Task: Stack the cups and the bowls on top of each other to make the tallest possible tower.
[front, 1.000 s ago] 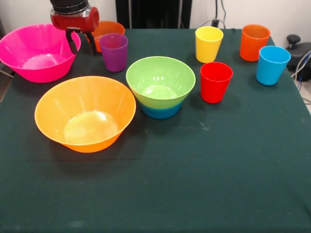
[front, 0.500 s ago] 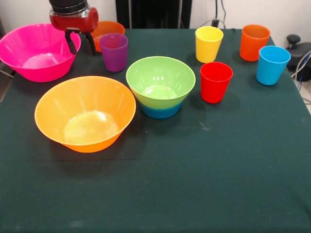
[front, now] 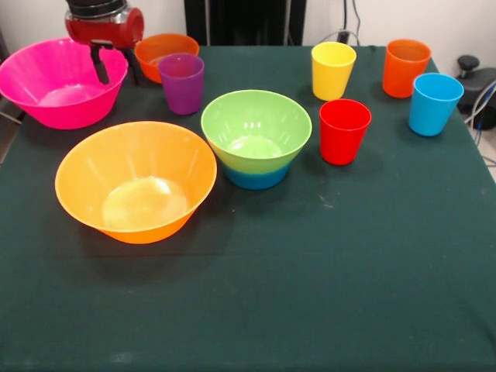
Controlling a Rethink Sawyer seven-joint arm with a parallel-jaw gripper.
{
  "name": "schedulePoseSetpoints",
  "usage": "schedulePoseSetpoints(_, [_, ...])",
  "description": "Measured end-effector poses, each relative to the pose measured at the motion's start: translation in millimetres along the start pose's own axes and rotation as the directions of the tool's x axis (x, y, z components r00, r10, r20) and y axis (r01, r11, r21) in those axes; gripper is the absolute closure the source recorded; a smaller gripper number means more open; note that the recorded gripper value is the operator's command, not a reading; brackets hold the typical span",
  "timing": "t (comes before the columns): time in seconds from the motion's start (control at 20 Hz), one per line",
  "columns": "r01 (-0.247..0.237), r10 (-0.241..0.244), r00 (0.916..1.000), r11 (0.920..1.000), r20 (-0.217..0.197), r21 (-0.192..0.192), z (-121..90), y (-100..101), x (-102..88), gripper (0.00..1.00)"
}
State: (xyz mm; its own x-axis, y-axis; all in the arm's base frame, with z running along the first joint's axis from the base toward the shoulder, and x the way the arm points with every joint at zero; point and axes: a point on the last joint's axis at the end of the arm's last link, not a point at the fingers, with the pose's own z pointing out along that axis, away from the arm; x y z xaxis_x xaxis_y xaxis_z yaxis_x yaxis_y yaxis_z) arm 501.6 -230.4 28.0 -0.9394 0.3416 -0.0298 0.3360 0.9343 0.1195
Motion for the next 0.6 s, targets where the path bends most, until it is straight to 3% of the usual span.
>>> schedulePoseSetpoints(0.35, [-0.037, 0.037, 0.9993, 0.9990, -0.011, 0.026, -19, -29, -2.2, 0.00])
schedulePoseSetpoints(0.6, [-0.043, 0.044, 0.9989, 0.9987, -0.018, 0.025, -20, -33, -1.6, 0.00])
